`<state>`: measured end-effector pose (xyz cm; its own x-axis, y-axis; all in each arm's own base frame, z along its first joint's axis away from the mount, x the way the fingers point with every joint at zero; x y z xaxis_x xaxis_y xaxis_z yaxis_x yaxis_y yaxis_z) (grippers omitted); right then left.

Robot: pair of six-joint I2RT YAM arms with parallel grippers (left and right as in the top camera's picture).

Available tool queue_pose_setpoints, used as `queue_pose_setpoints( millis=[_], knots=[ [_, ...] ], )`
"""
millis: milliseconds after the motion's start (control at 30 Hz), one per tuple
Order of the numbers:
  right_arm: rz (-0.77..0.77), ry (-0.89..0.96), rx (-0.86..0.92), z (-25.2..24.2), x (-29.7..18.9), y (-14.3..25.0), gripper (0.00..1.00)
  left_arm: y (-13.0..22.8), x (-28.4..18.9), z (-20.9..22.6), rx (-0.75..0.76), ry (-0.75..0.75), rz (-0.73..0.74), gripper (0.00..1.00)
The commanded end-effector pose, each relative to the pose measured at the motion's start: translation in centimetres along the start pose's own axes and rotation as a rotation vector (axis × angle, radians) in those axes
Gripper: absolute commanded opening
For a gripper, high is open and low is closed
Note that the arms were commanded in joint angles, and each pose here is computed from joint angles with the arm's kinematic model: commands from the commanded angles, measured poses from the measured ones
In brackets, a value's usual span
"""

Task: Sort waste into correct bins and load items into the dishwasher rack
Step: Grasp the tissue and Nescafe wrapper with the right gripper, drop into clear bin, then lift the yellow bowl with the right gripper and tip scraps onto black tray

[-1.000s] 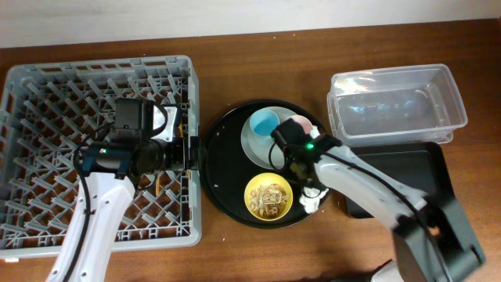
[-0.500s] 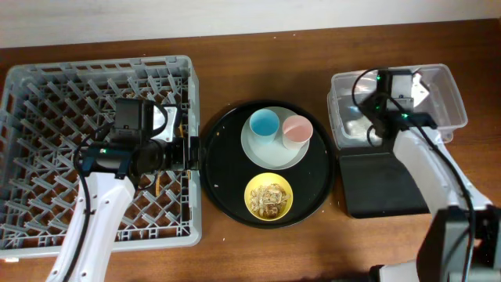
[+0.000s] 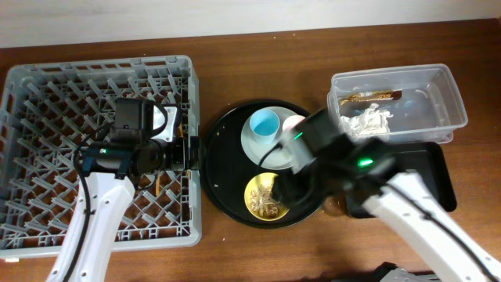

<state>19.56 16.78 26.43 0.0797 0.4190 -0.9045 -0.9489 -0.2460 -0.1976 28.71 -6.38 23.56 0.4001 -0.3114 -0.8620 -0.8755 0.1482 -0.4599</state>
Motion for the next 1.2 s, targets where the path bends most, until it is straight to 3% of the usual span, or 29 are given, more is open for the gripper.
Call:
queue_pose_setpoints(
  millis=[0, 33, 67, 100, 133, 167, 200, 333, 467, 533, 700, 833, 900, 933, 1033, 1167],
  knots=[
    [0.070, -0.026, -0.159, 2.1, 6.5, 1.8, 0.56, -0.3, -0.3, -0.1, -0.003, 0.010, -0.012, 0.99],
    [0.053, -0.001, -0.202, 2.5, 8.4, 1.8, 0.48, -0.3, -0.3, -0.1, -0.003, 0.010, -0.012, 0.99],
    [0.044, 0.056, -0.244, 2.8, 10.3, 1.9, 0.47, -0.3, -0.3, -0.1, -0.003, 0.010, -0.012, 0.99],
    [0.050, 0.105, -0.275, 3.0, 12.0, 2.0, 0.49, -0.3, -0.3, -0.1, -0.003, 0.010, -0.012, 0.99],
    [0.069, 0.090, -0.277, 3.2, 12.9, 1.9, 0.58, -0.3, -0.3, -0.1, -0.003, 0.010, -0.012, 0.99],
    [0.073, 0.101, -0.276, 3.1, 13.6, 1.7, 0.57, -0.3, -0.3, -0.1, -0.003, 0.010, -0.012, 0.99],
    [0.056, 0.097, -0.279, 3.2, 14.1, 1.3, 0.43, -0.3, -0.3, -0.1, -0.003, 0.010, -0.012, 0.99],
    [0.077, 0.132, -0.221, 2.7, 16.5, 1.0, 0.40, -0.3, -0.3, -0.1, -0.003, 0.010, -0.012, 0.99],
    [0.068, 0.234, -0.220, 1.5, 17.5, 0.7, 0.28, -0.3, -0.3, -0.1, -0.003, 0.010, -0.012, 0.99],
    [0.072, 0.235, -0.220, 1.5, 17.5, 0.8, 0.21, -0.3, -0.3, -0.1, -0.003, 0.010, -0.012, 0.99],
    [0.076, 0.339, -0.222, 0.4, 17.1, 1.0, 0.21, -0.3, -0.3, -0.1, -0.003, 0.010, -0.012, 0.99],
    [0.105, 0.275, -0.215, 0.9, 17.3, 1.3, 0.21, -0.3, -0.3, -0.1, -0.003, 0.010, -0.012, 0.99],
    [0.109, 0.266, -0.206, 1.0, 17.3, 1.4, 0.16, -0.3, -0.3, -0.1, -0.003, 0.010, -0.012, 1.00],
    [0.109, 0.266, -0.206, 1.0, 17.3, 1.4, 0.04, -0.3, -0.3, -0.1, -0.003, 0.010, -0.012, 0.99],
    [0.113, 0.269, -0.206, 1.1, 17.0, 1.3, 0.04, -0.3, -0.3, -0.1, -0.003, 0.010, -0.012, 0.99],
    [-0.005, 0.380, -0.137, 2.4, 8.3, -3.0, 0.04, -0.3, -0.3, -0.1, -0.003, 0.010, -0.012, 0.99]
  ],
)
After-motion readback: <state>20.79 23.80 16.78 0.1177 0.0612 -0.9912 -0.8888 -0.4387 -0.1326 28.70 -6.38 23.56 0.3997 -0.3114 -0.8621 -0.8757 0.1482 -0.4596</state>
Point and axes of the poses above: each gripper's point midway between its finger pads, its own x axis out along the fingers, its own z axis along the line the jaws close on, y = z × x, the point moved 8 cm from there along -x, back along the fingers, and after that the axes turned 6 degrees about x, right-handed, at the moved point
